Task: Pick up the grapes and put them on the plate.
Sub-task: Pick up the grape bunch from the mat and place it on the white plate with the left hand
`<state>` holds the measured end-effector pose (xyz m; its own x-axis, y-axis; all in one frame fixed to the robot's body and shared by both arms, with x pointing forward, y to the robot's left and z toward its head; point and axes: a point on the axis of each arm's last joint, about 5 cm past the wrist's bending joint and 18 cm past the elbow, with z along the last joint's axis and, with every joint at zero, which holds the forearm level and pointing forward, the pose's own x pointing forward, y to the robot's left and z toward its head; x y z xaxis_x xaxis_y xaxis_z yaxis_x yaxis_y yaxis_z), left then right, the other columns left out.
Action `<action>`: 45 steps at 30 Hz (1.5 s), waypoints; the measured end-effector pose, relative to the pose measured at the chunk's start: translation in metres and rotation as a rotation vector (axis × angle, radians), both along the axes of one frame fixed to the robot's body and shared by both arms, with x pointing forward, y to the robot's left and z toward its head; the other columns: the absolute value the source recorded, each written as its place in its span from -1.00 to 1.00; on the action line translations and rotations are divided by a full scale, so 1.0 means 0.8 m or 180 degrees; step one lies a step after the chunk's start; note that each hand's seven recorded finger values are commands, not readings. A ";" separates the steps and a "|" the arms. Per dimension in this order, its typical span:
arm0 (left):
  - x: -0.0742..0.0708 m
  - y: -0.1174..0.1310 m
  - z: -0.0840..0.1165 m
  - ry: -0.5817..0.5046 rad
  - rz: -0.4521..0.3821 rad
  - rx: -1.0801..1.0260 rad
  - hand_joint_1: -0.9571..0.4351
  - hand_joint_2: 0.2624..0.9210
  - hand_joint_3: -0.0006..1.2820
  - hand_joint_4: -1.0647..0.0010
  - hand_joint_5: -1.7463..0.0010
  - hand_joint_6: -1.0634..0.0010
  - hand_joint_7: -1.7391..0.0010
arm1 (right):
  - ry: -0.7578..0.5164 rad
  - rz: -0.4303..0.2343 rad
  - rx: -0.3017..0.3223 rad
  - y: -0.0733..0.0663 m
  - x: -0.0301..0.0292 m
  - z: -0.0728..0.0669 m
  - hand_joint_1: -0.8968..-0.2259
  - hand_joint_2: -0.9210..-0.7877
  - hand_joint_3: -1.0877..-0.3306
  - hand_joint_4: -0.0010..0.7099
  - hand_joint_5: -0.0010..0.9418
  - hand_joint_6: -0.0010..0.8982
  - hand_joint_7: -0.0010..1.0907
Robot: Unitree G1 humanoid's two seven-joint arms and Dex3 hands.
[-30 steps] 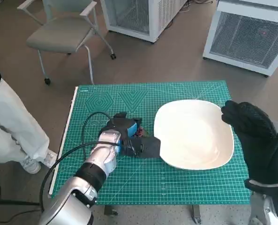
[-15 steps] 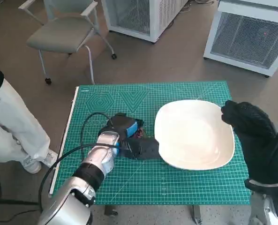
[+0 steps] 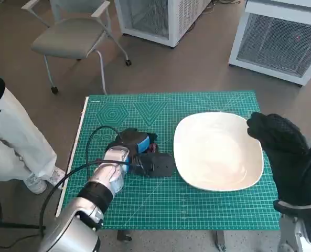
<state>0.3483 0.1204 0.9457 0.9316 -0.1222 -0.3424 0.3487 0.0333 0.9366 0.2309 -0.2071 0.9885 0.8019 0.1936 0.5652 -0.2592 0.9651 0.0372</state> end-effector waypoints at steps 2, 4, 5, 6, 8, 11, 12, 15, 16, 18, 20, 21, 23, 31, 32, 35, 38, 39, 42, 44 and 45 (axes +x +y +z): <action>0.000 0.000 0.001 -0.0014 0.0001 -0.0012 0.91 0.34 0.20 0.32 -0.95 0.33 0.97 | 0.0001 0.0003 0.0000 0.000 0.0001 0.000 0.69 -1.00 0.24 0.16 0.85 -0.49 0.84; 0.000 0.001 0.001 -0.0020 0.0005 -0.0020 0.91 0.33 0.20 0.31 -0.95 0.33 0.97 | 0.0002 0.0004 -0.0001 0.000 0.0002 0.000 0.69 -1.00 0.24 0.16 0.85 -0.49 0.84; 0.000 0.001 0.001 -0.0020 0.0007 -0.0025 0.91 0.32 0.21 0.31 -0.95 0.33 0.97 | 0.0002 0.0004 -0.0001 0.000 0.0002 0.000 0.69 -1.00 0.24 0.16 0.85 -0.49 0.84; 0.000 0.001 0.001 -0.0019 0.0009 -0.0030 0.91 0.31 0.22 0.30 -0.95 0.33 0.97 | 0.0002 0.0005 -0.0001 0.000 0.0002 0.000 0.69 -1.00 0.24 0.16 0.85 -0.49 0.84; 0.001 0.001 0.002 -0.0006 0.0013 -0.0040 0.91 0.28 0.24 0.29 -0.94 0.32 0.98 | 0.0001 0.0006 -0.0001 0.000 0.0002 0.000 0.69 -1.00 0.24 0.16 0.85 -0.49 0.84; 0.001 0.002 0.002 0.0026 0.0021 -0.0065 0.92 0.24 0.26 0.27 -0.94 0.31 0.98 | 0.0001 0.0006 -0.0002 0.000 0.0002 0.000 0.69 -1.00 0.24 0.16 0.85 -0.49 0.84; 0.001 0.002 0.002 0.0033 0.0024 -0.0074 0.92 0.23 0.28 0.28 -0.95 0.30 0.98 | 0.0001 0.0006 -0.0002 0.000 0.0002 0.000 0.69 -1.00 0.24 0.16 0.85 -0.49 0.84; 0.001 0.002 0.003 0.0029 0.0017 -0.0096 0.92 0.22 0.32 0.31 -0.98 0.30 0.98 | 0.0000 0.0008 -0.0004 0.000 0.0001 0.000 0.69 -1.00 0.24 0.17 0.85 -0.49 0.84; 0.001 0.002 0.004 0.0019 0.0010 -0.0101 0.92 0.22 0.32 0.32 -0.99 0.30 0.98 | -0.0001 0.0008 -0.0004 0.000 0.0001 0.000 0.69 -1.00 0.24 0.17 0.85 -0.48 0.84; 0.002 0.003 0.006 -0.0008 -0.0006 -0.0108 0.92 0.23 0.32 0.33 -0.99 0.28 0.98 | -0.0002 0.0009 -0.0005 0.000 0.0001 0.000 0.69 -1.00 0.24 0.17 0.84 -0.48 0.84; 0.002 0.005 0.009 -0.0040 -0.0025 -0.0112 0.92 0.26 0.30 0.35 -1.00 0.26 0.98 | -0.0004 0.0009 -0.0006 0.000 0.0000 0.000 0.69 -1.00 0.24 0.17 0.84 -0.48 0.84; 0.002 0.005 0.011 -0.0057 -0.0036 -0.0114 0.91 0.28 0.29 0.36 -1.00 0.23 0.98 | -0.0006 0.0008 -0.0006 0.000 -0.0001 0.000 0.69 -1.00 0.24 0.17 0.84 -0.48 0.84; 0.003 0.006 0.015 -0.0093 -0.0068 -0.0121 0.88 0.35 0.24 0.37 -0.98 0.14 0.88 | -0.0010 0.0007 -0.0006 0.000 -0.0002 0.001 0.69 -1.00 0.24 0.17 0.84 -0.48 0.84; 0.002 0.005 0.048 -0.0294 -0.0227 -0.0202 0.42 0.24 0.08 0.32 -0.91 -0.13 -0.33 | -0.0021 0.0003 -0.0007 -0.001 -0.0007 0.001 0.69 -1.00 0.25 0.17 0.84 -0.48 0.84; 0.001 0.005 0.053 -0.0330 -0.0249 -0.0223 0.41 0.25 0.04 0.26 -0.85 -0.12 -0.38 | -0.0022 0.0002 -0.0007 -0.001 -0.0007 0.001 0.69 -1.00 0.25 0.17 0.84 -0.48 0.84; -0.003 0.004 0.068 -0.0461 -0.0325 -0.0290 0.39 0.35 -0.12 0.10 -0.75 -0.15 -0.34 | -0.0025 0.0001 -0.0007 -0.001 -0.0007 0.002 0.69 -1.00 0.25 0.17 0.84 -0.48 0.84; -0.010 0.003 0.084 -0.0610 -0.0407 -0.0372 0.38 0.43 -0.26 -0.01 -0.74 -0.30 -0.16 | -0.0028 0.0001 -0.0007 -0.001 -0.0006 0.002 0.70 -1.00 0.25 0.17 0.84 -0.48 0.84; -0.012 0.003 0.089 -0.0658 -0.0433 -0.0398 0.38 0.49 -0.35 -0.07 -0.70 -0.32 -0.13 | -0.0028 0.0001 -0.0007 -0.001 -0.0006 0.002 0.70 -1.00 0.25 0.17 0.84 -0.48 0.84; -0.021 0.004 0.102 -0.0793 -0.0510 -0.0471 0.38 0.72 -0.65 -0.26 -0.53 -0.33 -0.12 | -0.0029 0.0001 -0.0007 -0.001 -0.0005 0.002 0.70 -1.00 0.25 0.17 0.84 -0.48 0.84; -0.027 0.005 0.111 -0.0880 -0.0557 -0.0515 0.38 0.81 -0.77 -0.34 -0.45 -0.32 -0.13 | -0.0028 0.0002 -0.0007 -0.001 -0.0004 0.002 0.70 -1.00 0.25 0.17 0.84 -0.48 0.84; -0.031 0.005 0.115 -0.0923 -0.0581 -0.0533 0.38 0.85 -0.81 -0.37 -0.42 -0.31 -0.14 | -0.0026 0.0001 -0.0006 -0.001 -0.0003 0.001 0.70 -1.00 0.25 0.17 0.84 -0.48 0.84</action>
